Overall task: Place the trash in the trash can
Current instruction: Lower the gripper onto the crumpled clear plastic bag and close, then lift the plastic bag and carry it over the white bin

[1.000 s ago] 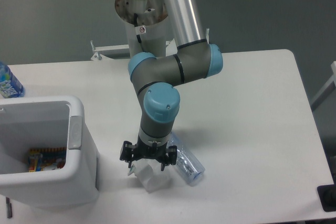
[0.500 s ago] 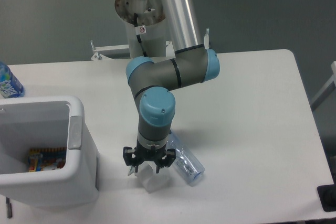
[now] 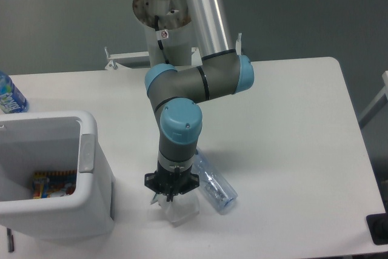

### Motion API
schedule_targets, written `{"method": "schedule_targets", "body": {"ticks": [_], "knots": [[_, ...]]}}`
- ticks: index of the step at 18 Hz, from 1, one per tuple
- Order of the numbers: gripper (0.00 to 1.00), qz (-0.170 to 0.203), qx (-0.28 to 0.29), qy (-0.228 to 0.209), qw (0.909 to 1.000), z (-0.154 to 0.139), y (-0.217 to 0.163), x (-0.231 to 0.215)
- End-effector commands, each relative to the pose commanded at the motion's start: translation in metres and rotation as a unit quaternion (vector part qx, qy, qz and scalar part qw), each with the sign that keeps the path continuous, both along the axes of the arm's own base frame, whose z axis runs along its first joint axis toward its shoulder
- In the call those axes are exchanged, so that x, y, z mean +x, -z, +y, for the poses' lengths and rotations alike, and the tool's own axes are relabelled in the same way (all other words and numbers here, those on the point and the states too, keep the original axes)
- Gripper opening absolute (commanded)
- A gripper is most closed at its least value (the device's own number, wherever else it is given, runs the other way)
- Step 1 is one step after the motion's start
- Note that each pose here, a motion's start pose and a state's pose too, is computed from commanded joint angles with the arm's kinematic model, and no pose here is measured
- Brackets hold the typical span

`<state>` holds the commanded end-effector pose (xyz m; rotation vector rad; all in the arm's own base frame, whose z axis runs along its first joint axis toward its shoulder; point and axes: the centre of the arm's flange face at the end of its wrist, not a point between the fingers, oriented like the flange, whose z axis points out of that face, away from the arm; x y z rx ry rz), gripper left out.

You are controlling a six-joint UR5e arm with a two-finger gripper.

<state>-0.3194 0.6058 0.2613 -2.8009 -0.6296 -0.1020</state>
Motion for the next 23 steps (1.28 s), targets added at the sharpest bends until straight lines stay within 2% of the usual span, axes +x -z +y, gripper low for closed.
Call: {"method": "schedule_targets", "body": {"ticks": [3, 8, 11, 15, 20, 23], "knots": [[0.0, 0.011, 0.021, -0.005, 0.9997, 0.004, -0.025, -0.01], [0.0, 0.005, 0.078, -0.021, 0.9967, 0.01, -0.071, -0.028], [0.0, 0.031, 0.106, -0.027, 0.9935, 0.009, -0.113, -0.039], [0.0, 0.066, 0.155, -0.055, 0.9841, -0.006, -0.185, -0.063], [0.0, 0.057, 0.234, -0.094, 0.9661, -0.034, -0.276, -0.05], [0.0, 0.041, 0.265, -0.109, 0.9573, -0.044, -0.312, -0.026]]}}
